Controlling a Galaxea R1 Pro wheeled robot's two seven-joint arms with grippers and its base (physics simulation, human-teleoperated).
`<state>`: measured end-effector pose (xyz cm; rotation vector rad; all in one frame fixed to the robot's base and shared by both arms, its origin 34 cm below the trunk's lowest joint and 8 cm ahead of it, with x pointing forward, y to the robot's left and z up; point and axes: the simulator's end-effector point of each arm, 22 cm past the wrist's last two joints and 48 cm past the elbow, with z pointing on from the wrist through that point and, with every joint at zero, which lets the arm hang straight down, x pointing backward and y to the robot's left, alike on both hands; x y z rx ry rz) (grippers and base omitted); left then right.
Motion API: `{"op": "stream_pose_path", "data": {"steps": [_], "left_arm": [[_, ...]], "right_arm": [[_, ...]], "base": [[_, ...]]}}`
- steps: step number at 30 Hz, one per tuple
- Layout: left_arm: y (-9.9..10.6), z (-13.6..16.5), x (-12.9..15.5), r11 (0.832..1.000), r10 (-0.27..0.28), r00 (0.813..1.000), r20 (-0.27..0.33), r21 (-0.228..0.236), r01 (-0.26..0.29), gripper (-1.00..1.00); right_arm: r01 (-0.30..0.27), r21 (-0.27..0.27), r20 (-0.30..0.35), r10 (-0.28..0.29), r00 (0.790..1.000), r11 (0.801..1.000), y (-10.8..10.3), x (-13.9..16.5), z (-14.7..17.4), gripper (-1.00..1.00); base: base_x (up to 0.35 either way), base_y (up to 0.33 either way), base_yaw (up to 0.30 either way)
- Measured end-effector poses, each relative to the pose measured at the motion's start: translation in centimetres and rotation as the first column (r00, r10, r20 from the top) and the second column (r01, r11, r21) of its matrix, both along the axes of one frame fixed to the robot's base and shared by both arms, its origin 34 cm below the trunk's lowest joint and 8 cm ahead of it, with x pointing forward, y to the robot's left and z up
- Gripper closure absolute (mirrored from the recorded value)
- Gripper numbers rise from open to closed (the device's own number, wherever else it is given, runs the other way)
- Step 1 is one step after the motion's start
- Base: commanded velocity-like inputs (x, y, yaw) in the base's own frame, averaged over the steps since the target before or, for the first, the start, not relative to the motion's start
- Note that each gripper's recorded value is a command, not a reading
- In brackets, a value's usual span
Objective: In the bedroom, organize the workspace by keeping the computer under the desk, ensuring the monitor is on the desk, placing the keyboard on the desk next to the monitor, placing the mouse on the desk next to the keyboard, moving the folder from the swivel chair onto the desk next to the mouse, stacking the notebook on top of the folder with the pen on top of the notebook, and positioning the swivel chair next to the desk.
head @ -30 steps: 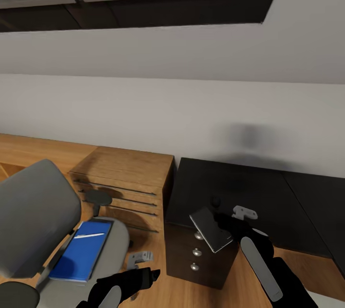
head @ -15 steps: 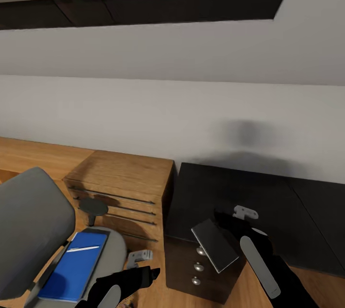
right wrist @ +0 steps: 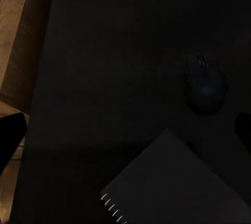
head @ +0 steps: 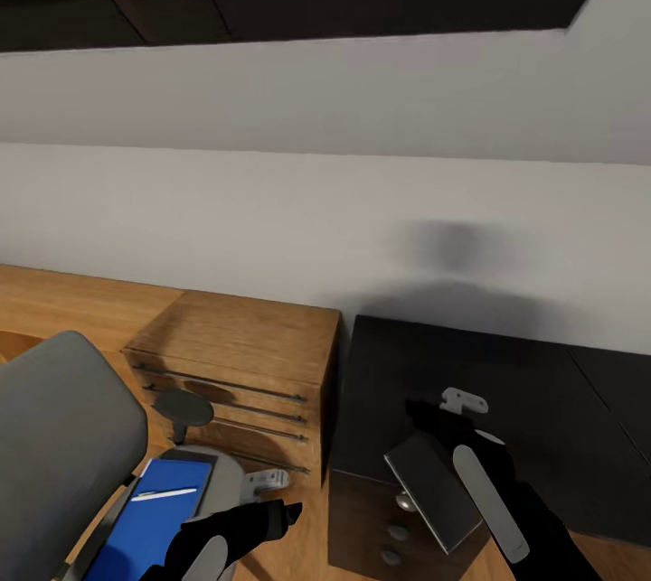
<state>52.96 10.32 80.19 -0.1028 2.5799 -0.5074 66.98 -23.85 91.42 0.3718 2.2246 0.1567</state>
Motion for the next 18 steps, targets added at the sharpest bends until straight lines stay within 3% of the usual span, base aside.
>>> {"op": "stream_pose_path", "data": {"steps": [11, 12, 18], "left_arm": [[0.0, 0.0, 0.0, 1.000, 0.000, 1.000, 0.000, 0.000, 0.000, -1.00], [0.0, 0.0, 0.0, 1.000, 0.000, 1.000, 0.000, 0.000, 0.000, -1.00], [0.0, 0.0, 0.0, 1.000, 0.000, 1.000, 0.000, 0.000, 0.000, -1.00]], "right_arm": [[0.008, -0.002, -0.006, -0.008, 1.000, 1.000, -0.4, 0.0, -0.3, -1.00], [0.048, -0.001, -0.017, -0.048, 0.999, 0.999, -2.1, 0.3, -0.7, -1.00], [0.074, -0.004, -0.036, -0.074, 0.997, 0.997, -3.2, 0.9, -1.3, -1.00]], "base": [[0.006, 0.010, 0.000], [0.000, 0.000, 0.000], [0.000, 0.000, 0.000]]}}
